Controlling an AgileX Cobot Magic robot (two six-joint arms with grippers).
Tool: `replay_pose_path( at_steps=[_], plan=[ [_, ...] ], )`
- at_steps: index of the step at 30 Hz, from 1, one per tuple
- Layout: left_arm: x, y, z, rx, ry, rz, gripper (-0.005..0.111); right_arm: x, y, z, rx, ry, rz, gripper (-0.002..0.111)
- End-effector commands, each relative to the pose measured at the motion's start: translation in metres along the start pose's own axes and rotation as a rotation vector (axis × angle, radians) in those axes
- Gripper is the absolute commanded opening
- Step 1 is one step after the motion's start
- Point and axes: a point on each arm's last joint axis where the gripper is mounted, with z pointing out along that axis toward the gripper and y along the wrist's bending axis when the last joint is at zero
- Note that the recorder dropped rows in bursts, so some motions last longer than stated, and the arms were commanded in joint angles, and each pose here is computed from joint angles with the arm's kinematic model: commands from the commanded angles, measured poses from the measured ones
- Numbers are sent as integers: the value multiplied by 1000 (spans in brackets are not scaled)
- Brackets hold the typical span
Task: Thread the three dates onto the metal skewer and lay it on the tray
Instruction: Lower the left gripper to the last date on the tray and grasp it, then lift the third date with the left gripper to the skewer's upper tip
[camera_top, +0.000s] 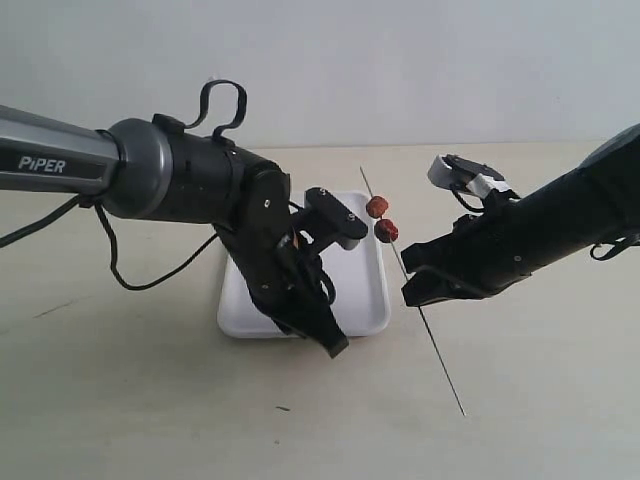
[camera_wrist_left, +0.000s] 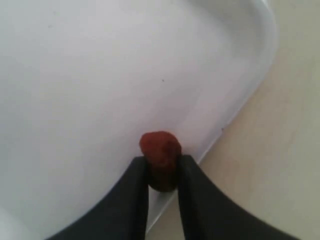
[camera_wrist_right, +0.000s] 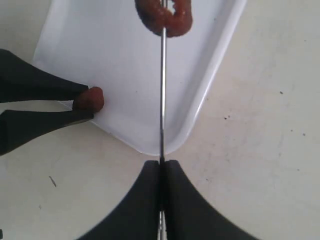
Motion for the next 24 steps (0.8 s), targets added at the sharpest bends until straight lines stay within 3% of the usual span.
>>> replay_pose_path(
  at_steps=[1,11,18,21,24],
  plan=[
    [-4,0,-12,-13,-46,6,20,-3,1,-4,2,-21,-13,0],
    [-13,5,-24,-37,-144,-31,20,-2,2,-4,-11,-13,-25,0],
    [-9,50,-27,-64,-239,-248,20,9,-3,4,-10,27,-22,0],
    [-4,68,-29,-23,-258,-336,20,16,-10,16,-27,81,-9,0],
    [-3,74,-31,63,-294,-371,20,22,-14,25,-53,121,-3,0]
  ],
)
